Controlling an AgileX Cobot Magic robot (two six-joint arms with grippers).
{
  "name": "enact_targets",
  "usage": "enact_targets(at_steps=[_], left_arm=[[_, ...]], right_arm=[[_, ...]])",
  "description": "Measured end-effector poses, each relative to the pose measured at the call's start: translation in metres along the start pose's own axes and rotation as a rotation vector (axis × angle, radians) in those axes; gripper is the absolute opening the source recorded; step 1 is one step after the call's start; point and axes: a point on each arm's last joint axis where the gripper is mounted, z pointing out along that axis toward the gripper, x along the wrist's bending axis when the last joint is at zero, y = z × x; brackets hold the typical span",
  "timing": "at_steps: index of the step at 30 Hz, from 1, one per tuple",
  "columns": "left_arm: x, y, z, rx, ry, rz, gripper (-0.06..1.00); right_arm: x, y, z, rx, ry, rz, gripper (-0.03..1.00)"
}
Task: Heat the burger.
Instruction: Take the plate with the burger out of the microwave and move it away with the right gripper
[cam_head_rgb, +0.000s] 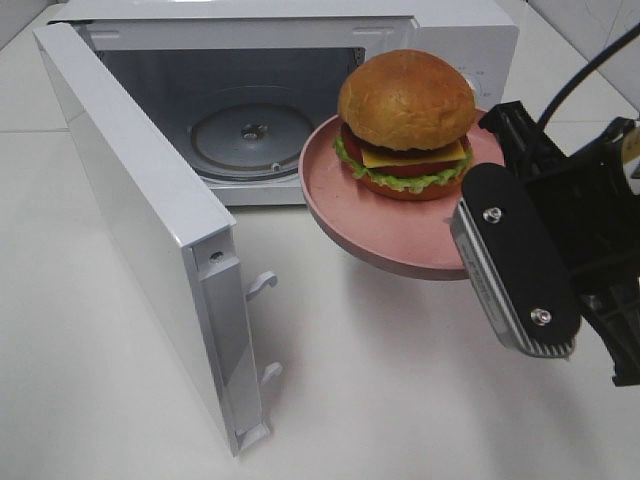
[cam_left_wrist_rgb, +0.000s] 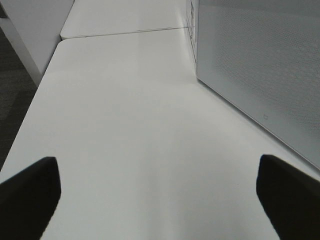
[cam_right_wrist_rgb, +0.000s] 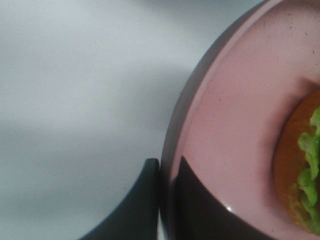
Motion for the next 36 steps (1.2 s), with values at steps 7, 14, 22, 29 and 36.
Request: enact_targets(at_steps=[7, 14, 22, 29, 36], left_arm=[[0.0, 0.0, 0.0, 0.0, 0.0, 0.0, 0.99], [0.0, 0.0, 0.0, 0.0, 0.0, 0.0, 0.99], [0.0, 0.0, 0.0, 0.0, 0.0, 0.0, 0.99], [0.0, 0.0, 0.0, 0.0, 0.0, 0.0, 0.99], [0.0, 0.0, 0.0, 0.0, 0.0, 0.0, 0.99]], right_arm=[[0.017, -0.008, -0.014, 0.02, -0.013, 0.053, 0.06], [0.039, -0.021, -0.03, 0.066, -0.042, 0.123, 0.06], [0.053, -0.033, -0.038, 0.117, -0.076, 0.244, 0.06], [0.053, -0.052, -0.038, 0.218, -0.107, 0.44, 0.06], [0.051, -0.068, -0.04, 0.291, -0.16, 0.607, 0.06]])
